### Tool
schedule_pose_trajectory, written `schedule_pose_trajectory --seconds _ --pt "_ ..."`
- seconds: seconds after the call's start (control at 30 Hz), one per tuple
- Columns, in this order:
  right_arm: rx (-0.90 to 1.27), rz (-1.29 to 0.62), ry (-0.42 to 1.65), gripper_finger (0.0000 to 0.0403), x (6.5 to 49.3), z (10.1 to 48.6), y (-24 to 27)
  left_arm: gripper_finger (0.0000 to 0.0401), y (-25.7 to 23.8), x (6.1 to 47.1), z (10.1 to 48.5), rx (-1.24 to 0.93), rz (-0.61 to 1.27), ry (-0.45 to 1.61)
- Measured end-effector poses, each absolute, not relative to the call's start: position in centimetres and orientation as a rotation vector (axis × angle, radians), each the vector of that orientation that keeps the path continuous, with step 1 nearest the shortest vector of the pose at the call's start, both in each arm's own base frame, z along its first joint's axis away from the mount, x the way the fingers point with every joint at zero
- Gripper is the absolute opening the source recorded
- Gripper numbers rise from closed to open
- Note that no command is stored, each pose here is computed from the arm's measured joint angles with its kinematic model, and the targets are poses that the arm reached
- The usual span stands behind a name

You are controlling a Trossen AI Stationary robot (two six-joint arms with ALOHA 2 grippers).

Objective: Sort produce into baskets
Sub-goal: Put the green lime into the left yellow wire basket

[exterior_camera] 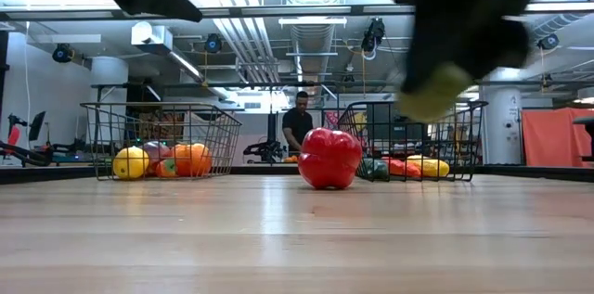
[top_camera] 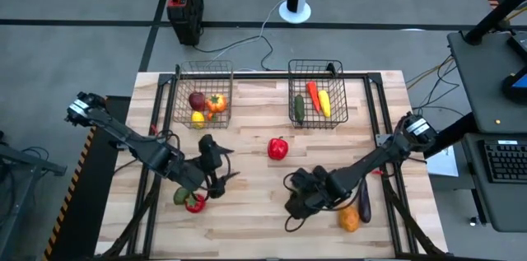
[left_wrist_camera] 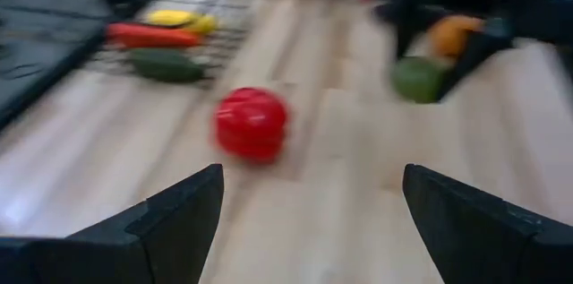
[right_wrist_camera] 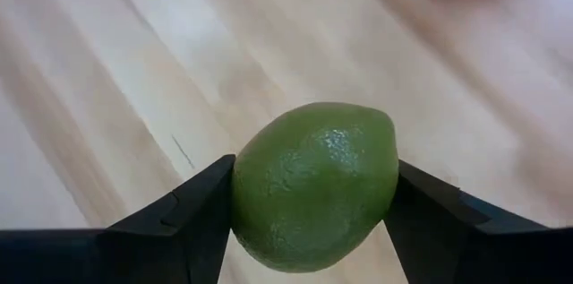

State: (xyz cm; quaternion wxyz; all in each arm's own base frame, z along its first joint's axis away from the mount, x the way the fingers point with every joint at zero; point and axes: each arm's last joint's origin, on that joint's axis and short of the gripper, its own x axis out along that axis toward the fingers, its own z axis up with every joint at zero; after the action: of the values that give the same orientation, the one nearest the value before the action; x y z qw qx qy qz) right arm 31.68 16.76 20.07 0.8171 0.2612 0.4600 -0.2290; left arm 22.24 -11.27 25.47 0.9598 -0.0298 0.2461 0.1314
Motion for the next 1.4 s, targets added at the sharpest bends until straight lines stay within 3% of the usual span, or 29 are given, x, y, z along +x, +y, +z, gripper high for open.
schedule_pose_trajectory --seconds 0.27,0.57,0.77,1.2,1.4 --pt "0.062 -0.282 0.616 0.0239 34.5 22.0 17.6 0.0326 -11.9 22.3 23.0 -0.187 0.009 0.334" --pt "-0.290 -0.370 0.475 0.0240 36.2 22.4 17.2 0.0326 -11.3 22.1 22.3 -0.317 0.034 0.184" --pt "-0.370 -0.419 0.502 0.0242 37.1 20.9 16.4 0.0326 -11.1 23.0 22.9 -0.334 0.067 0.159" --pt "-0.399 -0.441 0.510 0.0241 37.3 20.7 16.1 0.0326 -11.6 26.4 19.7 -0.229 0.114 0.067" --pt "-0.402 -0.442 0.510 0.0243 37.3 20.7 16.1 0.0326 -11.5 27.2 17.8 -0.196 0.266 0.073"
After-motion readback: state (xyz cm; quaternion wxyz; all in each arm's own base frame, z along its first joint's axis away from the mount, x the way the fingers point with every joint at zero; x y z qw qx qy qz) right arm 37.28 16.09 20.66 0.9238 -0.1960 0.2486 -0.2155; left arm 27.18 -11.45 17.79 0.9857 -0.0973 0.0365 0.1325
